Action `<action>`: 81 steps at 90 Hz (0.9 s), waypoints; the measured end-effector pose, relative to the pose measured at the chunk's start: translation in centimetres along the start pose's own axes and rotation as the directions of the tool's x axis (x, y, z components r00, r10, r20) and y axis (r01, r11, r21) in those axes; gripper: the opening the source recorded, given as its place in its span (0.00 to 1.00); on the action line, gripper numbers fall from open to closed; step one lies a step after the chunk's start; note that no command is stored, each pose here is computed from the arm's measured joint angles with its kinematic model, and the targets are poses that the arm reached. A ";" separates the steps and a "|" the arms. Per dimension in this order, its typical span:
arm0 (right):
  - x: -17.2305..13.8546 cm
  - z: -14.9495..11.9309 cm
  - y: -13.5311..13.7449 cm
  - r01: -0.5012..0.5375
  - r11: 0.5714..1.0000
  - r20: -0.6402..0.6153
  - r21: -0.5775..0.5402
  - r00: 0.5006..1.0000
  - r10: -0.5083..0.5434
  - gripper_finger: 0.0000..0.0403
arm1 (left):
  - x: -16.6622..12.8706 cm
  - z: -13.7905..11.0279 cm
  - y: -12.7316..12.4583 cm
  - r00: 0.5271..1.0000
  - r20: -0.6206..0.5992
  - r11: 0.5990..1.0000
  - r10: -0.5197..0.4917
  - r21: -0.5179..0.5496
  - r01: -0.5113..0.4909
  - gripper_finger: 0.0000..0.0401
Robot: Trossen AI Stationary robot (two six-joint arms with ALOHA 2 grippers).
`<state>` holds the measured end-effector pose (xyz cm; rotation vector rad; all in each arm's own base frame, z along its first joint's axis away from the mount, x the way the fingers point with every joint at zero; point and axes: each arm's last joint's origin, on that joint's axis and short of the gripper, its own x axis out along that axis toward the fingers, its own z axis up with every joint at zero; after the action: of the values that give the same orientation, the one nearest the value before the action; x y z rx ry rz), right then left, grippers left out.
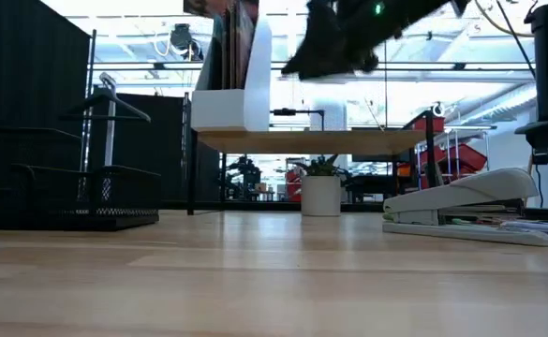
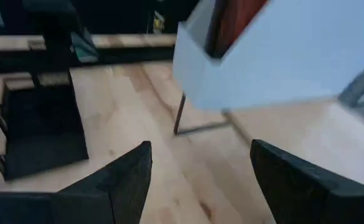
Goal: Stock shelves
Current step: Remove the purple book from the white bookshelf on the shelf
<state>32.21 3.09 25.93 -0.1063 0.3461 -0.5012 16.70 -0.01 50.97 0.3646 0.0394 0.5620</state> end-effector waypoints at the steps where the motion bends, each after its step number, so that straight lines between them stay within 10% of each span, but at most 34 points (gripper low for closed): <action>1: -0.1 0.2 0.0 -0.003 1.000 0.006 -0.007 1.000 0.003 0.63 | -0.1 0.1 0.0 1.000 0.001 1.000 -0.006 0.001 0.006 0.03; 81: -8.0 12.3 -1.3 -0.119 0.980 0.370 -0.157 0.913 0.170 0.63 | -2.3 1.1 -5.7 0.936 0.033 0.937 -0.349 0.015 0.349 0.03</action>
<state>29.40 6.07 40.04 -0.3003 0.0021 -0.2999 17.79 -6.04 49.86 0.3661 0.0719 0.2028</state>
